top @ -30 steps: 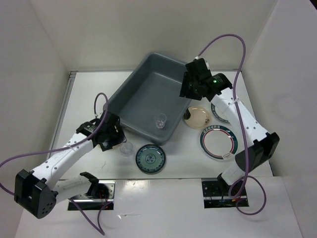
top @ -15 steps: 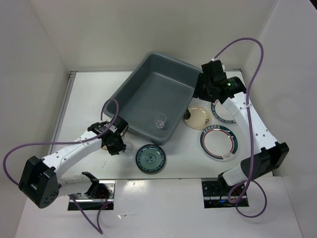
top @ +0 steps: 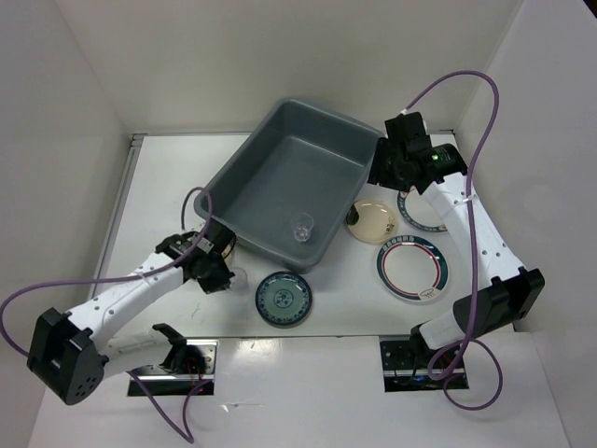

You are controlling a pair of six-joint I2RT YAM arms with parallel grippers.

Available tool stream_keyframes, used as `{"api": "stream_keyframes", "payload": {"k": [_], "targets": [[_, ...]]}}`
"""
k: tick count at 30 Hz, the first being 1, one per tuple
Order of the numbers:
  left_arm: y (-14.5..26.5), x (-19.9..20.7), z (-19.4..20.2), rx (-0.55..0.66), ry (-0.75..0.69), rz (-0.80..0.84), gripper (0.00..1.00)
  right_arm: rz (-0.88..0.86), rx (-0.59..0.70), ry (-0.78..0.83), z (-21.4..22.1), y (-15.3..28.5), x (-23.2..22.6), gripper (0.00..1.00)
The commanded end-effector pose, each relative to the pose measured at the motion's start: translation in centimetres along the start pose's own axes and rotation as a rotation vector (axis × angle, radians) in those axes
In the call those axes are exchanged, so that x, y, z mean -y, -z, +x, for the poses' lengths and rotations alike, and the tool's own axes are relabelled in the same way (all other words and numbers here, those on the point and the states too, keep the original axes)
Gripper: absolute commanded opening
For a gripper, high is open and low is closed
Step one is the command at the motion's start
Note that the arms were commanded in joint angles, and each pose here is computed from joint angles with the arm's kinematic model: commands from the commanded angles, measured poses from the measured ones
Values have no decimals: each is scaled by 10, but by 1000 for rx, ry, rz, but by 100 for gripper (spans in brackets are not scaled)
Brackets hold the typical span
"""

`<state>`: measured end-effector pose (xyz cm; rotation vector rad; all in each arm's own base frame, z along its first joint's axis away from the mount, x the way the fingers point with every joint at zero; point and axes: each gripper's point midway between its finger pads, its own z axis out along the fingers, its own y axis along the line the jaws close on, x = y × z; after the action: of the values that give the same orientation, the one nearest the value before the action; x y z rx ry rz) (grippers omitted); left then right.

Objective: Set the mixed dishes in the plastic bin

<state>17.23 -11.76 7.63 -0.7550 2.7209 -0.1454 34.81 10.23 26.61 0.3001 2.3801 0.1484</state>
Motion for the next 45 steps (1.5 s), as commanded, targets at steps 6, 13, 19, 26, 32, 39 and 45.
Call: {"api": "stream_keyframes", "payload": {"k": [6, 13, 19, 26, 32, 39, 45], "targets": [[117, 109, -15, -113, -188, 453, 0, -33, 29, 20, -6, 7, -3, 55], [176, 205, -99, 164, -276, 679, 0, -45, 53, 15, -10, 13, -4, 55], [136, 253, -122, 198, -344, 698, 0, -31, 69, 13, -8, 22, 4, 56], [72, 269, -140, 213, -404, 560, 0, -8, 81, 4, -6, 26, 14, 56], [49, 266, -142, 218, -416, 505, 0, 1, 86, 4, -4, 30, 18, 56], [25, 270, -114, 152, -452, 485, 0, 1, 86, 4, -4, 30, 18, 57], [7, 259, -109, 145, -467, 413, 0, 14, 82, 5, -2, 28, 21, 57]]}}
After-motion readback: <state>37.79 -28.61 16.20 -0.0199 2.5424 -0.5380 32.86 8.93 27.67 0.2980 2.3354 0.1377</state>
